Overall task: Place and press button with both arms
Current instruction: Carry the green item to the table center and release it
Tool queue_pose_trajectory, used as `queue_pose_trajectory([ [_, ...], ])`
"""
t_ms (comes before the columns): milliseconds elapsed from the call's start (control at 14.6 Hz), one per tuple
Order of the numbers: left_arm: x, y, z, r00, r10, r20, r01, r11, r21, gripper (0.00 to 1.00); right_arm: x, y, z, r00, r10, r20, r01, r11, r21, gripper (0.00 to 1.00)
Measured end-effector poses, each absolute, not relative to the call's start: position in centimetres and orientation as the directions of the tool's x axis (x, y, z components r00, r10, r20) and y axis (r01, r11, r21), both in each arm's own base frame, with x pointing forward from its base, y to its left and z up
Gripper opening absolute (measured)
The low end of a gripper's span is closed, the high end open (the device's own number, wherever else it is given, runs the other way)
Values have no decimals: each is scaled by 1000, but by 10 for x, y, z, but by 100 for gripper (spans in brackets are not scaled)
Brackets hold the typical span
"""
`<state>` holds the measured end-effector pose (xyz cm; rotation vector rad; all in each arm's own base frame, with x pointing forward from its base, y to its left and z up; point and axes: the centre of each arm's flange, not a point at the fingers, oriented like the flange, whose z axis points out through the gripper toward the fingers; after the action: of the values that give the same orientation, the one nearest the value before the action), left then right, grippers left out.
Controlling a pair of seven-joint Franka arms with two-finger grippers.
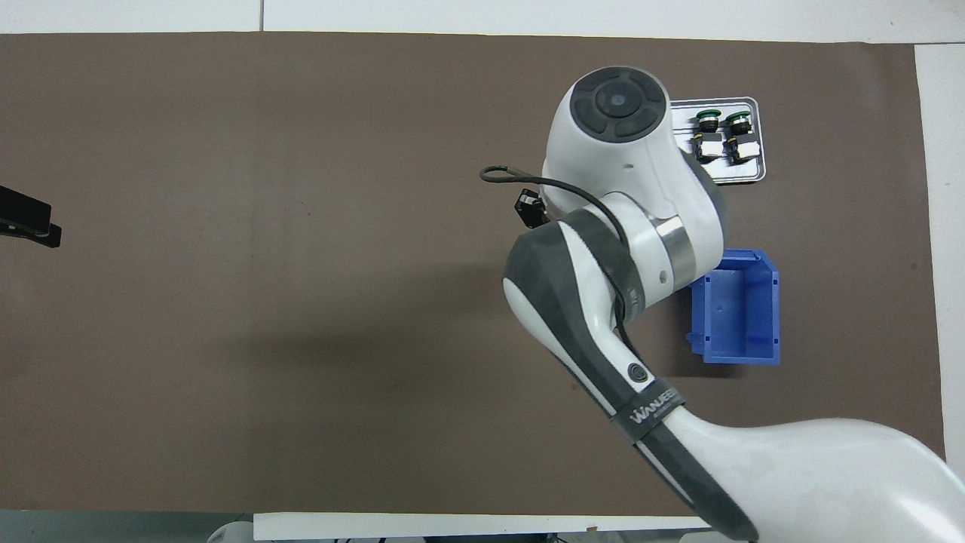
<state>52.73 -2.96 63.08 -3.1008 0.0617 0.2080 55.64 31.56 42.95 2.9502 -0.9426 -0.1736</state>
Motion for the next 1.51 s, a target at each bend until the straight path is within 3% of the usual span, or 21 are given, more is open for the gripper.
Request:
queue_pose_trajectory([
  [343, 527, -29, 631, 990, -36, -134, -41, -999, -30, 100, 528, 377, 401, 517, -853, -71, -852, -521, 54, 40],
  [686, 527, -29, 630, 990, -35, -135, -39, -999, -31, 100, 541, 391, 359, 78, -995, -68, -996, -80, 28, 40],
  [1167, 527, -26, 630, 990, -22, -137, -27, -999, -32, 100, 530, 415, 312, -84, -995, -46, -995, 81, 60, 40],
  [1304, 527, -26, 629, 991, -3, -137, -8, -999, -34, 100, 532, 414, 311, -93, -995, -48, -994, 90, 55, 55],
  [1510, 526, -26, 627, 990, 7, -142, 2, -999, -36, 100, 538, 418, 333, -86, -995, -52, -995, 83, 51, 87],
])
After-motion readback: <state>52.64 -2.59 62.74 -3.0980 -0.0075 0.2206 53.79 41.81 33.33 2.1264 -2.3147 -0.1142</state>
